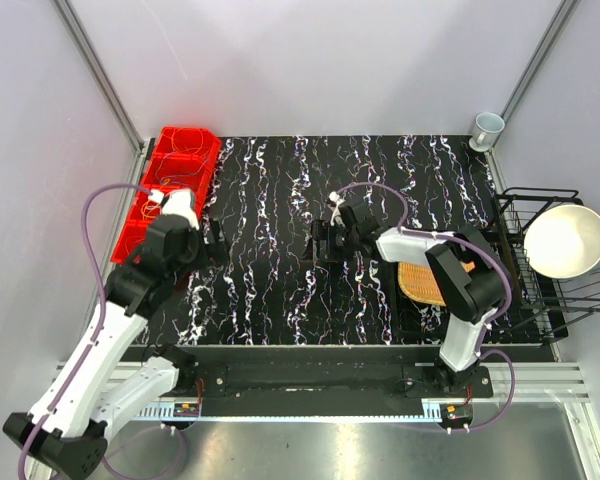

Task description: Untangle the cables

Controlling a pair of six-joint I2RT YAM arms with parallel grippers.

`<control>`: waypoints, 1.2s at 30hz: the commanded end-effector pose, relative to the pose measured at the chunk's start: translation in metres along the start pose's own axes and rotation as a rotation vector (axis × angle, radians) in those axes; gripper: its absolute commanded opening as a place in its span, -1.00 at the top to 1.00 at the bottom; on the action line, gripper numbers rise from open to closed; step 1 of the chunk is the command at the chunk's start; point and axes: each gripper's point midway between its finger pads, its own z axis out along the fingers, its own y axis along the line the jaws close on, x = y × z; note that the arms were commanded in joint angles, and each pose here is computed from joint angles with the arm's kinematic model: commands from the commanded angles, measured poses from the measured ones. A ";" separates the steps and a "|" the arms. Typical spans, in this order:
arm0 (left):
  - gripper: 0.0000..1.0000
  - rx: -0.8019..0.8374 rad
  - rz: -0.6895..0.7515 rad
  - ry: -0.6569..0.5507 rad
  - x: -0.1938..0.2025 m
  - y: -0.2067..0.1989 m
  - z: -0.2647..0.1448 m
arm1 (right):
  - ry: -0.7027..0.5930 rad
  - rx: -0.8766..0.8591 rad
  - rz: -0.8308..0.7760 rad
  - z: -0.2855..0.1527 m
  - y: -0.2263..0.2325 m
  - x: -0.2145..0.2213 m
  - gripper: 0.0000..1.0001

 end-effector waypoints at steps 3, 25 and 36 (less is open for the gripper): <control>-0.97 0.102 -0.074 0.047 0.041 -0.010 0.004 | 0.024 0.049 -0.026 -0.017 -0.010 0.027 -0.82; -0.97 0.091 -0.057 -0.008 0.030 -0.007 -0.006 | -0.692 0.281 -0.142 -0.152 0.003 -0.087 -0.99; -0.97 0.039 -0.068 -0.030 0.026 0.002 -0.004 | -0.648 -0.002 -0.161 -0.146 0.049 -0.071 -0.99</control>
